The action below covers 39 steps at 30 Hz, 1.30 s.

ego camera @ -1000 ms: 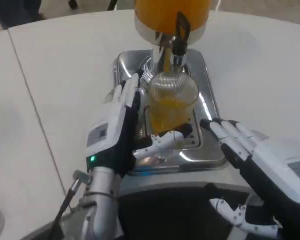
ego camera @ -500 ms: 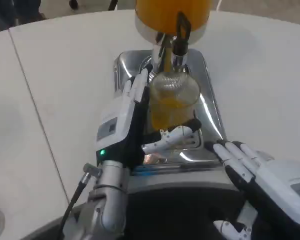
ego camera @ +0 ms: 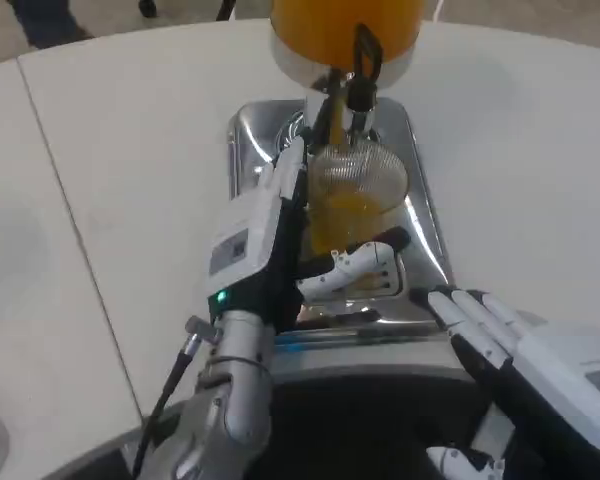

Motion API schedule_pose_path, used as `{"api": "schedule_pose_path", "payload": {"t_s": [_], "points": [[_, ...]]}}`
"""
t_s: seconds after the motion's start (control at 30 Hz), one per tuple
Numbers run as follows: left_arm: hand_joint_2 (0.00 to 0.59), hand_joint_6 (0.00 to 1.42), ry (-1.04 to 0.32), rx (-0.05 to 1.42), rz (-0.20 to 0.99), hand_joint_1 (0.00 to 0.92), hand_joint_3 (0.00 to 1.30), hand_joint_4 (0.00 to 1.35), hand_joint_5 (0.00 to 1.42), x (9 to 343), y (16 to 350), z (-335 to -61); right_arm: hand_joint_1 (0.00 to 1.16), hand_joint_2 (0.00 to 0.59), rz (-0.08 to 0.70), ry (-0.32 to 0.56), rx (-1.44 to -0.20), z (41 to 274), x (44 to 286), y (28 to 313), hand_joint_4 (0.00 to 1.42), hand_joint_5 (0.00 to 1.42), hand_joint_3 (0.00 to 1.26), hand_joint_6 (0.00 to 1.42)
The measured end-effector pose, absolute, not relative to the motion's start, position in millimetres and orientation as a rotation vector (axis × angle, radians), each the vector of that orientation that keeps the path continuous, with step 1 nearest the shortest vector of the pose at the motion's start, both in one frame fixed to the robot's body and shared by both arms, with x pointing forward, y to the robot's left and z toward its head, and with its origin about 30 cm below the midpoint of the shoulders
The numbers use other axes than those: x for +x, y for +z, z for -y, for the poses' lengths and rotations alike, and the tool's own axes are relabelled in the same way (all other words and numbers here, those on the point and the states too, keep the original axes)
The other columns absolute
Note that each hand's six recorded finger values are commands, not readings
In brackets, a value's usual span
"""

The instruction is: Grasp the cup under the faucet to collect the drink, then remove the cup.

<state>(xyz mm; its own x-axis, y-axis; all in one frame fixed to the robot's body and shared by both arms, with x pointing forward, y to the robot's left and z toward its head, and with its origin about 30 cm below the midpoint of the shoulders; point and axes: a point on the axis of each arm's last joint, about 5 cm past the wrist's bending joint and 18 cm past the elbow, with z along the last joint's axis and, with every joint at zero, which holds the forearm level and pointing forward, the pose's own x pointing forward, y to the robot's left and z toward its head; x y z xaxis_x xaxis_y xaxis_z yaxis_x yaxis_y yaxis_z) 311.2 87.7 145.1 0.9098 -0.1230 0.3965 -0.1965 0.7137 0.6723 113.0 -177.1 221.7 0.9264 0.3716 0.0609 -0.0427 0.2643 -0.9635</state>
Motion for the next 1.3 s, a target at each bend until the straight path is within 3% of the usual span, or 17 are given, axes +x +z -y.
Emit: {"api": "schedule_pose_path", "payload": {"t_s": [0.13,0.2,0.33,0.43,0.53,0.63,0.7,0.93,1.3], "points": [[0.044,0.25,0.048,0.775,0.455,0.311,0.0,0.0,0.21,311,146,-87,0.39,0.494,0.276,0.284,-1.26,177,113,222,0.0,0.0,0.01,0.08],[0.05,0.44,0.056,0.77,0.464,0.342,0.0,0.04,0.34,311,146,-84,0.39,0.495,0.27,0.287,-1.259,177,112,223,0.0,0.0,0.01,0.08],[0.054,0.88,0.07,0.752,0.48,0.415,0.12,0.24,0.63,310,146,-77,0.38,0.502,0.275,0.275,-1.263,176,109,227,0.0,0.0,0.01,0.09],[0.057,1.12,0.086,0.739,0.491,0.442,0.23,0.38,0.8,309,145,-69,0.37,0.495,0.254,0.267,-1.267,178,106,228,0.0,0.0,0.02,0.09],[0.065,1.39,0.098,0.732,0.485,0.503,0.43,0.66,1.04,309,145,-62,0.34,0.504,0.242,0.243,-1.264,178,101,229,0.0,0.0,0.02,0.1],[0.069,1.42,0.123,0.729,0.494,0.53,0.71,1.01,1.28,309,146,-51,0.34,0.503,0.213,0.226,-1.261,177,98,226,0.0,0.0,0.02,0.1],[0.06,1.42,0.159,0.71,0.5,0.56,0.86,1.13,1.37,306,143,-43,0.34,0.502,0.193,0.223,-1.254,175,96,223,0.0,0.0,0.02,0.1],[0.049,1.42,0.221,0.673,0.524,0.618,1.01,1.16,1.42,301,134,-34,0.32,0.51,0.189,0.25,-1.235,164,95,219,0.0,0.0,0.02,0.08],[0.047,1.42,0.238,0.645,0.529,0.643,1.05,1.14,1.41,303,131,-43,0.32,0.511,0.21,0.269,-1.231,168,98,225,0.0,0.0,0.02,0.08]]}}
